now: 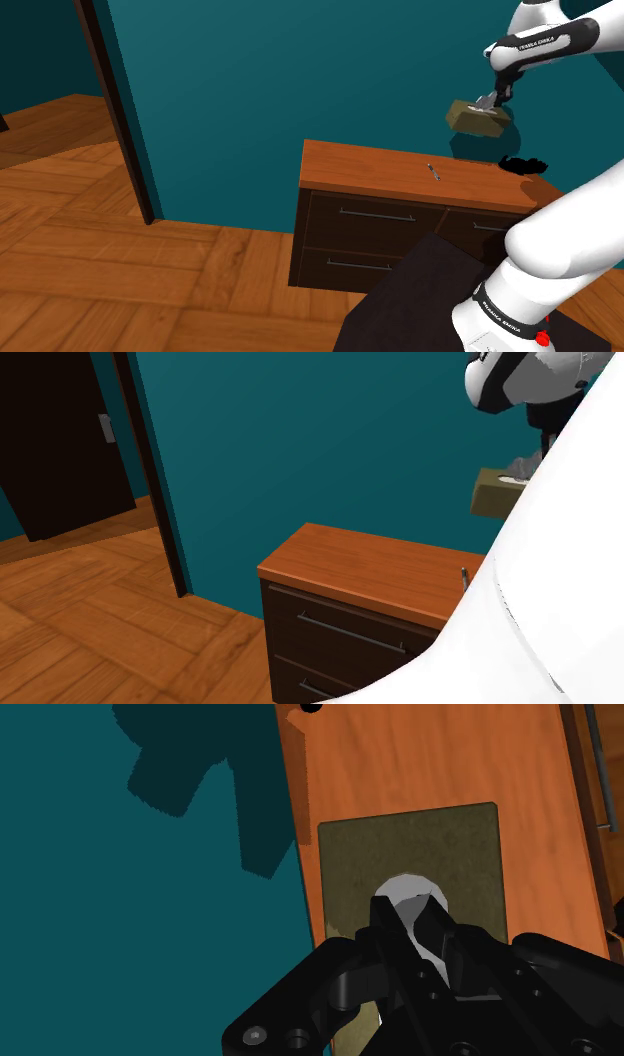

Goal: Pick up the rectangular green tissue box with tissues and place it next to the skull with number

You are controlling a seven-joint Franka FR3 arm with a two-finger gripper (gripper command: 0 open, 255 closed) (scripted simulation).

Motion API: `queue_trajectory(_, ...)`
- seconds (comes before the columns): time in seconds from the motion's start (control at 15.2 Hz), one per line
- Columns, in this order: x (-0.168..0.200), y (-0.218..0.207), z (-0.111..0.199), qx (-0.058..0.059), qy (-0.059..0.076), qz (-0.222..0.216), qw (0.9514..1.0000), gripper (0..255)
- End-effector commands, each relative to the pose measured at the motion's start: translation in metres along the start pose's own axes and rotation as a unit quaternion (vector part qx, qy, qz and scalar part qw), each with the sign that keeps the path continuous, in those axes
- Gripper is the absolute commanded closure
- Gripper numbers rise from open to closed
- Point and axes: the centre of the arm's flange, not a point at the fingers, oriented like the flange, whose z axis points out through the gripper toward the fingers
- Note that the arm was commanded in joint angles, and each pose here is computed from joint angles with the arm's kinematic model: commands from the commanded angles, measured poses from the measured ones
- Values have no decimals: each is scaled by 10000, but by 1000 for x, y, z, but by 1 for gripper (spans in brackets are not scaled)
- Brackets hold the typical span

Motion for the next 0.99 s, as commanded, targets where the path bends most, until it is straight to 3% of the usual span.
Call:
queue_trajectory(0.0, -24, 3, 8, -5, 1, -6, 10000, 255)
queue_trajectory(0.92, -199, 11, 69, -5, 1, -6, 10000, 255)
